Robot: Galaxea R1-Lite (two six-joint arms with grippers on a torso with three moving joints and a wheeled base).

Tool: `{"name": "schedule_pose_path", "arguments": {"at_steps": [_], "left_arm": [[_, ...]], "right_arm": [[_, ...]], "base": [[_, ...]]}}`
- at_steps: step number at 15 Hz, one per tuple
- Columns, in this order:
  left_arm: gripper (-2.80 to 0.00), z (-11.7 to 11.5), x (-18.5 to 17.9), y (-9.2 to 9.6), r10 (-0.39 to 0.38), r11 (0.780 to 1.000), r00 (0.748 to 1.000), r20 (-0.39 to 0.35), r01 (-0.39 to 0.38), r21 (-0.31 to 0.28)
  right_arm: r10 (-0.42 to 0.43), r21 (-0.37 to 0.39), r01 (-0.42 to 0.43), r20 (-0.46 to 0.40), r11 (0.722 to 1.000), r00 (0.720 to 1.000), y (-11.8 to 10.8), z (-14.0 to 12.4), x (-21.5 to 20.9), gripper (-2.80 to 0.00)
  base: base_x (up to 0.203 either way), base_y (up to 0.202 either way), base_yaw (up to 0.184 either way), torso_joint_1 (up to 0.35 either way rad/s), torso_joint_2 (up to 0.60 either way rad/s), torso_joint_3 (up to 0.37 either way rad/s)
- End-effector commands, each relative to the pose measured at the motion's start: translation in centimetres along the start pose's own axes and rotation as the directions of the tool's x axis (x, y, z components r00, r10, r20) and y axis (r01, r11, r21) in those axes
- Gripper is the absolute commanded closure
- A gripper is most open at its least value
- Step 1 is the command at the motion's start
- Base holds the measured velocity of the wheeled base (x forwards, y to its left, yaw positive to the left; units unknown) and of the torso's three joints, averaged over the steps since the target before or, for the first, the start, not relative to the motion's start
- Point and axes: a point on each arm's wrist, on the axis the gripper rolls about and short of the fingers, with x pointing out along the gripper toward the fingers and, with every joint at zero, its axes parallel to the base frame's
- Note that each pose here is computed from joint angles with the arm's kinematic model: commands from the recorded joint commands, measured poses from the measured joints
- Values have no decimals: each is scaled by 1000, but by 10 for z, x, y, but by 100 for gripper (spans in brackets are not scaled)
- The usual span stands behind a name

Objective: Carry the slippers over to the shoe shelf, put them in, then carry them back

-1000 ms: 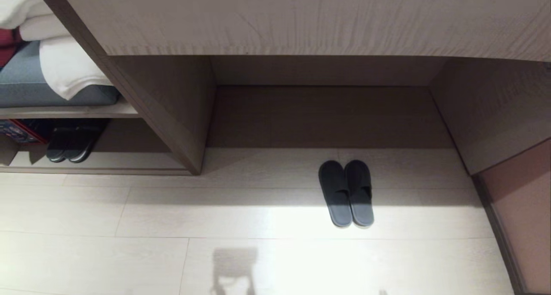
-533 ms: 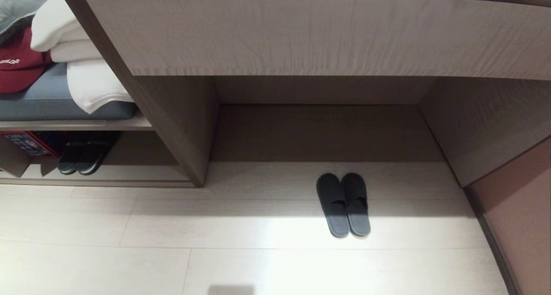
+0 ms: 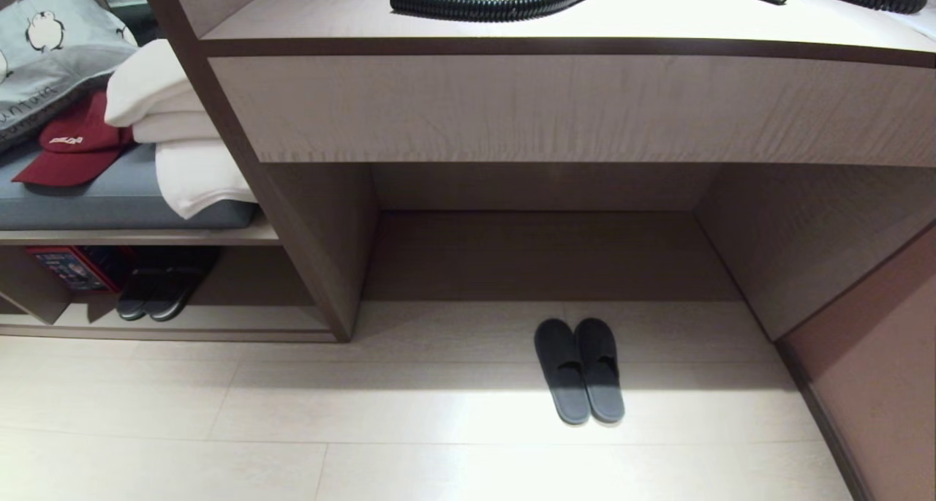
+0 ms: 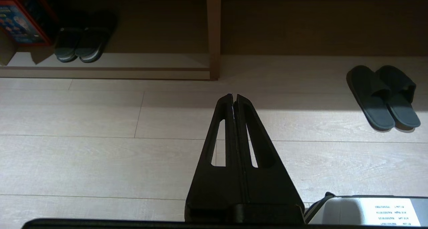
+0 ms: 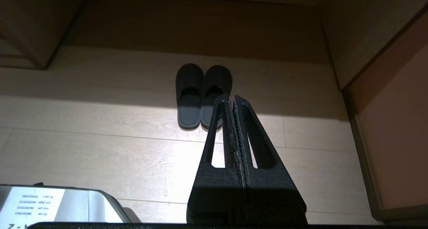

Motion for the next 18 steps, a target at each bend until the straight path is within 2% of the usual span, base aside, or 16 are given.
{"name": "schedule_pose_path", "arguments": {"at_steps": [1, 18], "left_arm": [[0, 0, 0, 0, 1, 1000, 1000, -2, -1, 0], [0, 0, 0, 0, 1, 1000, 1000, -2, -1, 0]], "right_arm": [[0, 1, 0, -2, 1000, 1000, 0, -1, 0, 0], [0, -1, 0, -1, 1000, 1000, 0, 0, 0, 0]], "base": [[0, 0, 0, 2, 6, 200], [0, 0, 0, 3, 1, 203]]}}
